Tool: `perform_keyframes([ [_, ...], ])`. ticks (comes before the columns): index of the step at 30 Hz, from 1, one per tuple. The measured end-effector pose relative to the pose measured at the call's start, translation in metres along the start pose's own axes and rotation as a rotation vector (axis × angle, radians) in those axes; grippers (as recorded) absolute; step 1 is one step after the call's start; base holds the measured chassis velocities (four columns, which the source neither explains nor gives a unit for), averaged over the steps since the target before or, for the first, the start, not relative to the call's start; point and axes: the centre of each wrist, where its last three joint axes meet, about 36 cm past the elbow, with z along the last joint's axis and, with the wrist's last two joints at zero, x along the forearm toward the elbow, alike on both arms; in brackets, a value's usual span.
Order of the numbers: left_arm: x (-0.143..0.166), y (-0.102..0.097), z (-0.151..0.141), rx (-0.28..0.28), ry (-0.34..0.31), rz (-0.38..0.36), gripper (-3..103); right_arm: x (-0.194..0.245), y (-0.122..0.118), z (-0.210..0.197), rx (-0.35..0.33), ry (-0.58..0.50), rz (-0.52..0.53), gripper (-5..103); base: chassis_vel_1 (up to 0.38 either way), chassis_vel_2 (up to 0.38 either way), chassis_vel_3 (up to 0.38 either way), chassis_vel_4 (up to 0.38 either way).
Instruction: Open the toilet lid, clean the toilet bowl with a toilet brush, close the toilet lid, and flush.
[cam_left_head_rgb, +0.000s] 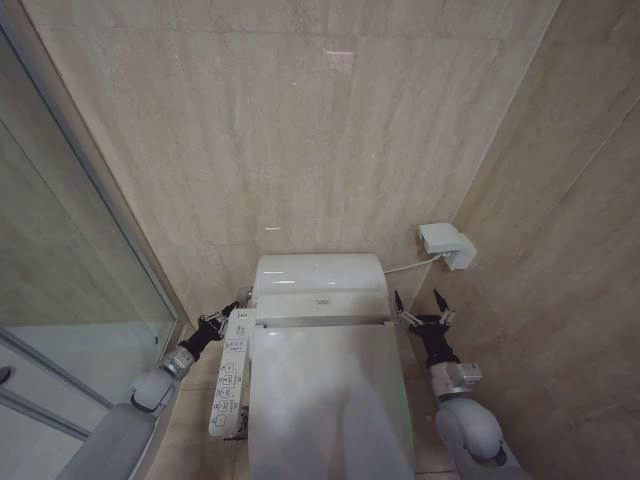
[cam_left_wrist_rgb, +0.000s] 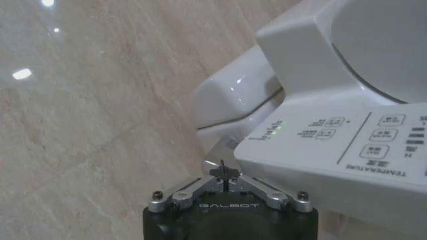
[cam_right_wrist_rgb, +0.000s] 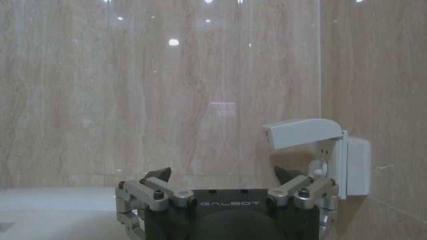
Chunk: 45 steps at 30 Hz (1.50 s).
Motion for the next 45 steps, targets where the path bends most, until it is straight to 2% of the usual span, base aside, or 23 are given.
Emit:
perform_keyframes([
  [11, -0.009, 0.003, 0.014, 0.010, 0.016, -0.011, 0, 0.000, 0.000, 0.000, 0.000, 0.000, 0.000, 100, 0.000, 0.000, 0.000, 0.000],
  [19, -0.014, -0.002, 0.015, 0.025, 0.022, -0.029, 0, 0.000, 0.000, 0.000, 0.000, 0.000, 0.000, 100, 0.000, 0.000, 0.000, 0.000],
  [23, -0.012, -0.007, 0.011, 0.027, 0.047, -0.083, 0, 0.000, 0.000, 0.000, 0.000, 0.000, 0.000, 100, 0.000, 0.000, 0.000, 0.000],
  [25, -0.008, -0.008, 0.000, 0.031, 0.078, -0.148, 0, 0.000, 0.000, 0.000, 0.000, 0.000, 0.000, 100, 0.000, 0.000, 0.000, 0.000],
  [28, -0.003, -0.002, -0.013, 0.012, 0.086, -0.175, 0, 0.000, 0.000, 0.000, 0.000, 0.000, 0.000, 100, 0.000, 0.000, 0.000, 0.000],
  [32, 0.000, 0.008, -0.023, -0.020, 0.064, -0.160, 0, 0.000, 0.000, 0.000, 0.000, 0.000, 0.000, 100, 0.000, 0.000, 0.000, 0.000],
  [34, -0.001, 0.011, -0.029, -0.040, 0.033, -0.124, 0, 0.000, 0.000, 0.000, 0.000, 0.000, 0.000, 100, 0.000, 0.000, 0.000, 0.000],
  [35, -0.001, 0.011, -0.029, -0.040, 0.033, -0.124, 0, 0.000, 0.000, 0.000, 0.000, 0.000, 0.000, 100, 0.000, 0.000, 0.000, 0.000],
  [39, -0.006, 0.006, -0.033, -0.066, -0.007, -0.046, 0, 0.000, 0.000, 0.000, 0.000, 0.000, 0.000, 100, 0.000, 0.000, 0.000, 0.000],
  [45, -0.009, 0.004, -0.025, -0.082, -0.007, -0.014, 0, 0.000, 0.000, 0.000, 0.000, 0.000, 0.000, 100, 0.000, 0.000, 0.000, 0.000],
])
